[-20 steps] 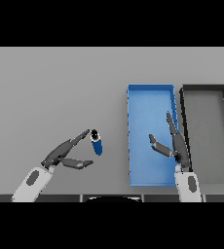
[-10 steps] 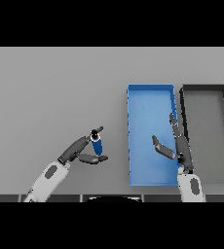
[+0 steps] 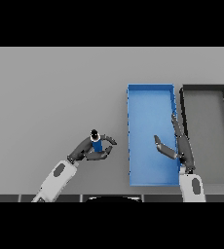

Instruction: Pick up the blue pipe and place it into the blue bin.

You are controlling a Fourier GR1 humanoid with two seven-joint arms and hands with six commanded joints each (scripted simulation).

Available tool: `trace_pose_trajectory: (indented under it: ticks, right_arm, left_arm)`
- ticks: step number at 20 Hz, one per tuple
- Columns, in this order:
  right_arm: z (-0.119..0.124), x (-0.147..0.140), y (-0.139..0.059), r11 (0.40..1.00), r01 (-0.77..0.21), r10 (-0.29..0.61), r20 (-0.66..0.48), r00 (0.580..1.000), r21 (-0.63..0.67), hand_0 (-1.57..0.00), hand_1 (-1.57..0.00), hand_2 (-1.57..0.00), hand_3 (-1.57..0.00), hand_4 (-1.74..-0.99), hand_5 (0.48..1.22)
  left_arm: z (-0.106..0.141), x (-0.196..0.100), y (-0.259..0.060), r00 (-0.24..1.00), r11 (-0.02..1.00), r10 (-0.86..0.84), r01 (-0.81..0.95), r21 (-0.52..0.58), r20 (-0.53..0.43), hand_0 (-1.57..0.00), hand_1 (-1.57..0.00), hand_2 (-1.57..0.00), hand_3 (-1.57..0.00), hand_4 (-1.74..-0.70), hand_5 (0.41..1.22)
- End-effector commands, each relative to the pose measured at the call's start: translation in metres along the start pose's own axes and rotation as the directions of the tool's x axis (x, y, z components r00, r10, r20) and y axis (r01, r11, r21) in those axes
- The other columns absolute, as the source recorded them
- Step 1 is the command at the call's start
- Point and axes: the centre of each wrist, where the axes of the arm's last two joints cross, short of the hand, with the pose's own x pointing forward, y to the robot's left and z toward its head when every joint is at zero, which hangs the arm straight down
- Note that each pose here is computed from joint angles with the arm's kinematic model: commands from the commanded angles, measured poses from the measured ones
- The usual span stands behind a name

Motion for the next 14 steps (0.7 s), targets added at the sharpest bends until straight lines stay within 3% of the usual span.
trace_pose_trajectory:
  ticks: [1, 4, 6, 9, 14]
  right_arm:
    - [0.001, 0.001, 0.002, 1.0, 0.0, 0.0, 0.008, 1.0, 0.0, 0.0, 0.0, 0.0, 0.0, -1.219, 0.657]
    - [-0.001, 0.003, 0.005, 1.0, 0.019, -0.019, 0.001, 1.0, 0.007, 0.0, 0.0, 0.0, 0.0, -1.233, 0.66]
    - [-0.001, 0.0, 0.008, 1.0, 0.021, -0.021, -0.011, 1.0, 0.011, 0.0, 0.0, 0.0, 0.0, -1.224, 0.651]
    - [-0.004, 0.002, 0.001, 1.0, 0.03, -0.03, -0.007, 1.0, 0.005, 0.0, 0.0, 0.0, 0.0, -1.22, 0.635]
    - [-0.006, 0.001, 0.007, 1.0, 0.029, -0.029, -0.018, 0.999, 0.002, 0.0, 0.0, 0.0, 0.0, -1.226, 0.636]
  left_arm:
    - [-0.002, 0.003, 0.001, 1.0, 1.0, -0.001, 0.001, 0.013, -0.003, -0.6, -0.75, -0.87, -0.91, -1.44, 0.91]
    - [-0.002, 0.001, -0.009, 0.999, 1.0, 0.009, -0.009, -0.017, 0.035, -1.07, -1.15, -1.21, -1.19, -1.58, 1.062]
    - [-0.004, 0.005, -0.014, 0.999, 1.0, -0.016, 0.017, -0.015, 0.035, -1.25, -1.3, -1.34, -1.33, -1.53, 1.119]
    - [-0.004, 0.009, -0.013, 0.996, 0.999, -0.04, 0.039, 0.01, 0.078, -1.41, -1.43, -1.45, -1.45, -1.49, 1.169]
    - [-0.013, 0.038, -0.017, 0.976, 1.0, -0.026, 0.025, 0.006, 0.216, -1.52, -1.53, -1.53, -1.53, -1.47, 1.204]
